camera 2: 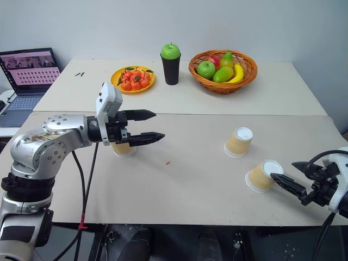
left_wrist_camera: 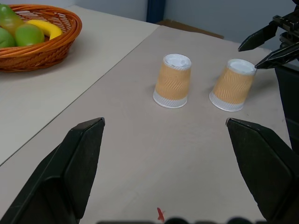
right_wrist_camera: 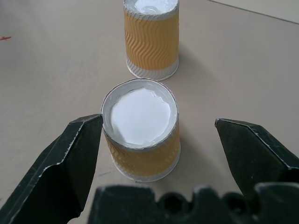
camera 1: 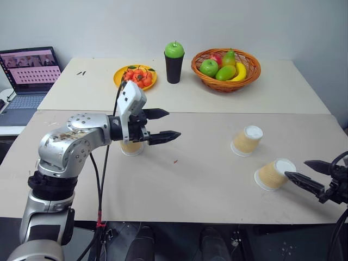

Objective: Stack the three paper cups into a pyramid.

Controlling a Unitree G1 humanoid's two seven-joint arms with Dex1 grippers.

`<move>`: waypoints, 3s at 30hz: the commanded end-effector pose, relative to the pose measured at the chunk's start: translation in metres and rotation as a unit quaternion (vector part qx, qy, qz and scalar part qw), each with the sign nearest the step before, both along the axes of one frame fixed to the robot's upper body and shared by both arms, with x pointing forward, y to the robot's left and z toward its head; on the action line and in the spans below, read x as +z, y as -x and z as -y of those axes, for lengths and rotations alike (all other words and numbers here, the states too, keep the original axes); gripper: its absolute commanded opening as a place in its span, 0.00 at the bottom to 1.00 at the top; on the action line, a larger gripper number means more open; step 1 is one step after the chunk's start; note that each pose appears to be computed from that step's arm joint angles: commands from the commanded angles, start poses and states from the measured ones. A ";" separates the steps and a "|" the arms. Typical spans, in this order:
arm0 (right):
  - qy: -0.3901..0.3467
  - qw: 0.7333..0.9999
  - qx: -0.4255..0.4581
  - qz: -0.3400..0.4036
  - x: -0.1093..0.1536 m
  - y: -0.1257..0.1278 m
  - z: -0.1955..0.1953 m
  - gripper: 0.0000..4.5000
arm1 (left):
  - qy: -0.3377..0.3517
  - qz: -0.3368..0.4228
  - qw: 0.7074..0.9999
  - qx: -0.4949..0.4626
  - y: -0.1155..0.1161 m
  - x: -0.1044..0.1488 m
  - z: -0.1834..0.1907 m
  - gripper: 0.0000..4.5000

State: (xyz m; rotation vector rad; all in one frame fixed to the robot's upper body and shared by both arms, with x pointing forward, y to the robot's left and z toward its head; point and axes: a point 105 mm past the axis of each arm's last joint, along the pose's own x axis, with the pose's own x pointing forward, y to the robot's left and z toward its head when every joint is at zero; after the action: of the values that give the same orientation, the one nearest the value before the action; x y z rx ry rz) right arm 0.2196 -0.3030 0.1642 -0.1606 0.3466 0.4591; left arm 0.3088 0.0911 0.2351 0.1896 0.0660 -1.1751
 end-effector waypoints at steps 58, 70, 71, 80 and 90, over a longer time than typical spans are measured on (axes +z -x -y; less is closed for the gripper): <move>0.066 0.924 0.374 0.039 0.078 -0.068 -0.210 0.66 | -0.023 0.008 0.992 0.124 0.042 -0.006 -0.054 1.00; 0.079 0.907 0.412 0.029 0.052 -0.097 -0.251 0.66 | -0.040 -0.003 0.993 0.110 0.063 -0.015 -0.047 1.00; 0.080 0.907 0.412 0.028 0.049 -0.101 -0.253 0.66 | -0.040 -0.004 0.993 0.110 0.064 -0.015 -0.046 1.00; 0.083 0.897 0.433 0.021 0.029 -0.112 -0.273 0.66 | -0.046 -0.003 0.992 0.119 0.069 -0.020 -0.045 1.00; 0.074 0.896 0.436 0.035 0.033 -0.116 -0.276 1.00 | -0.071 0.000 0.990 0.122 0.070 -0.026 -0.050 1.00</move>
State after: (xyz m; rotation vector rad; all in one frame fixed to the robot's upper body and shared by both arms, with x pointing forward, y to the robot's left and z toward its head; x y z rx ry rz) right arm 0.3332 -0.0268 0.1762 -0.4702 0.3074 1.3212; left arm 0.2403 0.1414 0.2012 0.2619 0.2116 -0.9261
